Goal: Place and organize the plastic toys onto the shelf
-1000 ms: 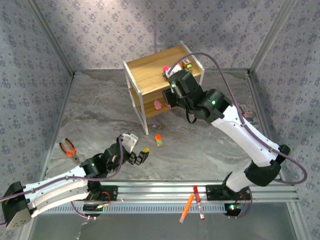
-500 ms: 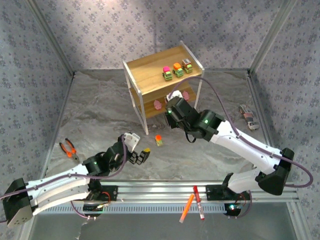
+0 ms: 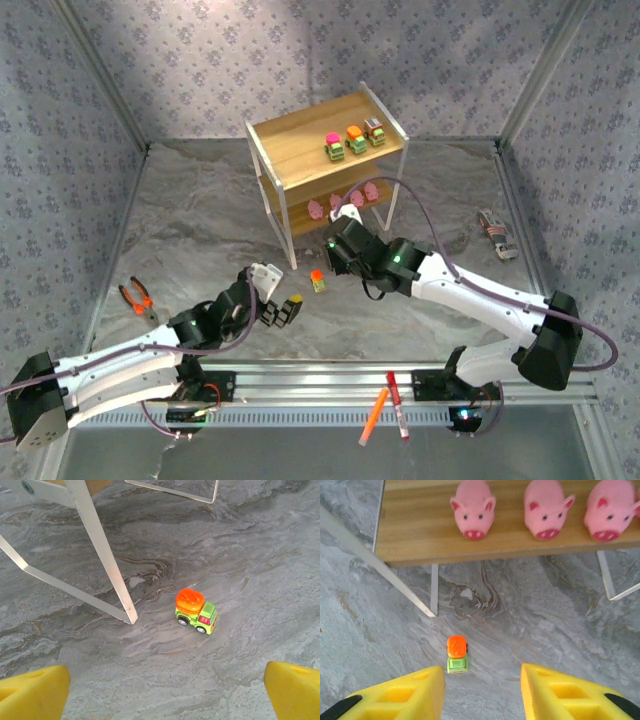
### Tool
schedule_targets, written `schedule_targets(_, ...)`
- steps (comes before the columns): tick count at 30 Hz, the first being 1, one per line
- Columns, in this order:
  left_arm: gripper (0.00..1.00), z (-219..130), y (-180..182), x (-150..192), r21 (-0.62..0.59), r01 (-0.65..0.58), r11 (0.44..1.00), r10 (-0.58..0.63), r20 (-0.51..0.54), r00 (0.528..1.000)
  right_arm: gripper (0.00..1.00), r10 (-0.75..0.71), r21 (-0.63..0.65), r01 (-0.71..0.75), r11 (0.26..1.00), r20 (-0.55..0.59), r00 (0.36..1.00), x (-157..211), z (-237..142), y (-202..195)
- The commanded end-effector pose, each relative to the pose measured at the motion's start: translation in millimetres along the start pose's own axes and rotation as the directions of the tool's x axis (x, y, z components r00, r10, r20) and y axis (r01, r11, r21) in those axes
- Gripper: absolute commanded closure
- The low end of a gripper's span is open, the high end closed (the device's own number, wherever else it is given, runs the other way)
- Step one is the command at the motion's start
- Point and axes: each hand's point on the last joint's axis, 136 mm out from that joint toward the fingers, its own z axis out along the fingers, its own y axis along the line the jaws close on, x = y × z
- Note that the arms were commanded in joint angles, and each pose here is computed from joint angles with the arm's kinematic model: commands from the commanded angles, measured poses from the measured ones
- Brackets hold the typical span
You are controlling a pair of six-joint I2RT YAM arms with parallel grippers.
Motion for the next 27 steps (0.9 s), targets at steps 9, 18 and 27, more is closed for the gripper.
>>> schedule_targets(9,0.01,-2.5,2.3,-14.5,-0.018,0.013,1.0,-0.013,0.024,1.0,0.54,0.065,-0.046,-0.068,0.997,-0.053,0.996,34.0,37.0,17.5)
schedule_targets(18,0.0,-3.0,6.5,-14.0,-0.04,0.015,0.999,-0.014,0.024,1.0,0.54,0.074,-0.045,-0.078,0.996,-0.078,0.994,61.9,66.4,26.5)
schedule_targets(27,0.01,-2.4,7.3,-13.6,-0.045,0.017,0.999,-0.016,0.02,1.0,0.51,0.089,-0.03,-0.093,0.995,-0.111,0.99,87.5,93.1,36.2)
